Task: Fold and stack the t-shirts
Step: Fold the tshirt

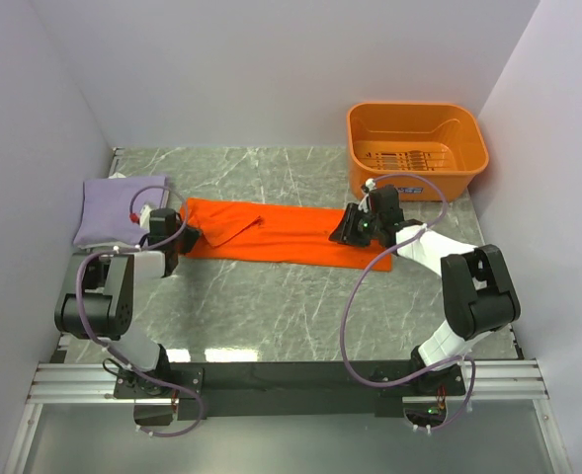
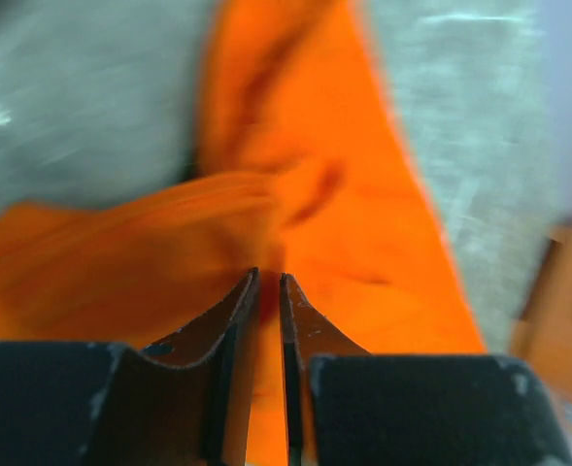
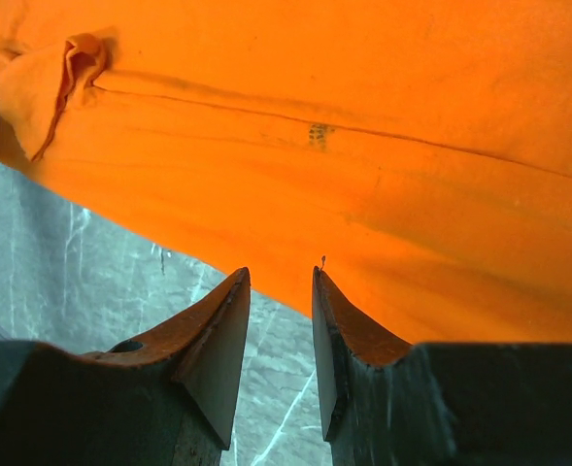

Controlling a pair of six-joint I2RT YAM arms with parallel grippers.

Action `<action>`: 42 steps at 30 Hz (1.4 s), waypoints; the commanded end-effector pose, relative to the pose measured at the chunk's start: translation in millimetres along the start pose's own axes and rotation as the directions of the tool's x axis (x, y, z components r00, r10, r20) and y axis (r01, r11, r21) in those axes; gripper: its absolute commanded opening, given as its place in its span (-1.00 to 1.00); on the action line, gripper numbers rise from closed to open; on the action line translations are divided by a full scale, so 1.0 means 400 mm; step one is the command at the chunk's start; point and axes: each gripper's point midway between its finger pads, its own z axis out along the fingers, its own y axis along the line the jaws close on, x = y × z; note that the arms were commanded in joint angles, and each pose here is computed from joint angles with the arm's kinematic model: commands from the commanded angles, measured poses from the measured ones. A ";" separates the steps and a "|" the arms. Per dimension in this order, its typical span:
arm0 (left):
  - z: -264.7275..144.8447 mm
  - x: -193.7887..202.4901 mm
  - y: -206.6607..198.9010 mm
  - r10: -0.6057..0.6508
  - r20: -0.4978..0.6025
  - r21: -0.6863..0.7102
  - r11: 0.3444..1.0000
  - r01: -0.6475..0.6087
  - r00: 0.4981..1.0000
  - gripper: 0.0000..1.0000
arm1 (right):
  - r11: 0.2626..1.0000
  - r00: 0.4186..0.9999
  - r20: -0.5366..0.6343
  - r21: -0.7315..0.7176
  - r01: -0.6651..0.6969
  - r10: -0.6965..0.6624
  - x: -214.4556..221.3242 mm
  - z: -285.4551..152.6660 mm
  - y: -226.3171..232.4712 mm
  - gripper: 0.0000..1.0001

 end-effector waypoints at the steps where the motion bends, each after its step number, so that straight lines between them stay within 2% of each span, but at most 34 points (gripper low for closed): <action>1: 0.008 -0.002 0.057 -0.049 0.023 -0.098 0.994 0.051 0.999 -0.61 | 1.000 1.000 0.026 0.024 0.013 -0.013 -0.039 0.003 -0.004 -0.21; 5: 0.011 0.009 0.117 -0.118 -0.008 -0.181 0.977 0.115 0.993 -0.60 | 0.998 1.000 0.028 0.060 0.008 -0.010 -0.039 0.002 -0.023 -0.21; 10: -0.031 -0.076 0.045 -0.073 0.051 -0.209 0.974 0.082 0.996 -0.50 | 0.993 0.999 0.036 0.115 0.034 -0.039 -0.051 -0.012 -0.036 -0.21; 13: -0.072 -0.110 0.015 -0.048 0.075 -0.235 0.970 0.064 0.996 -0.36 | 0.984 0.997 0.019 0.167 0.064 -0.068 -0.051 -0.014 -0.047 -0.19; 17: -0.103 -0.090 -0.038 0.052 0.037 -0.266 0.963 -0.040 0.998 -0.11 | 0.969 0.994 -0.017 0.223 0.107 -0.106 -0.038 -0.011 -0.054 -0.19; 21: -0.110 -0.041 -0.095 0.142 -0.020 -0.281 0.949 -0.142 0.990 0.01 | 0.945 0.989 -0.064 0.290 0.149 -0.136 -0.024 0.001 -0.073 -0.18; 24: -0.094 0.002 -0.123 0.176 -0.061 -0.273 0.944 -0.186 0.983 0.04 | 0.934 0.984 -0.097 0.311 0.174 -0.151 -0.013 0.014 -0.078 -0.17; 31: -0.018 0.065 -0.138 0.237 -0.152 -0.311 0.910 -0.274 0.960 -0.05 | 0.892 0.967 -0.184 0.383 0.238 -0.179 0.018 0.034 -0.106 -0.17; 38: 0.074 0.135 -0.051 0.270 -0.276 -0.393 0.844 -0.365 0.922 -0.13 | 0.845 0.932 -0.313 0.434 0.312 -0.183 0.087 0.036 -0.143 -0.17; 42: 0.106 0.158 -0.027 0.278 -0.320 -0.410 0.821 -0.397 0.906 -0.15 | 0.841 0.889 -0.415 0.395 0.369 -0.195 0.151 0.041 -0.150 -0.17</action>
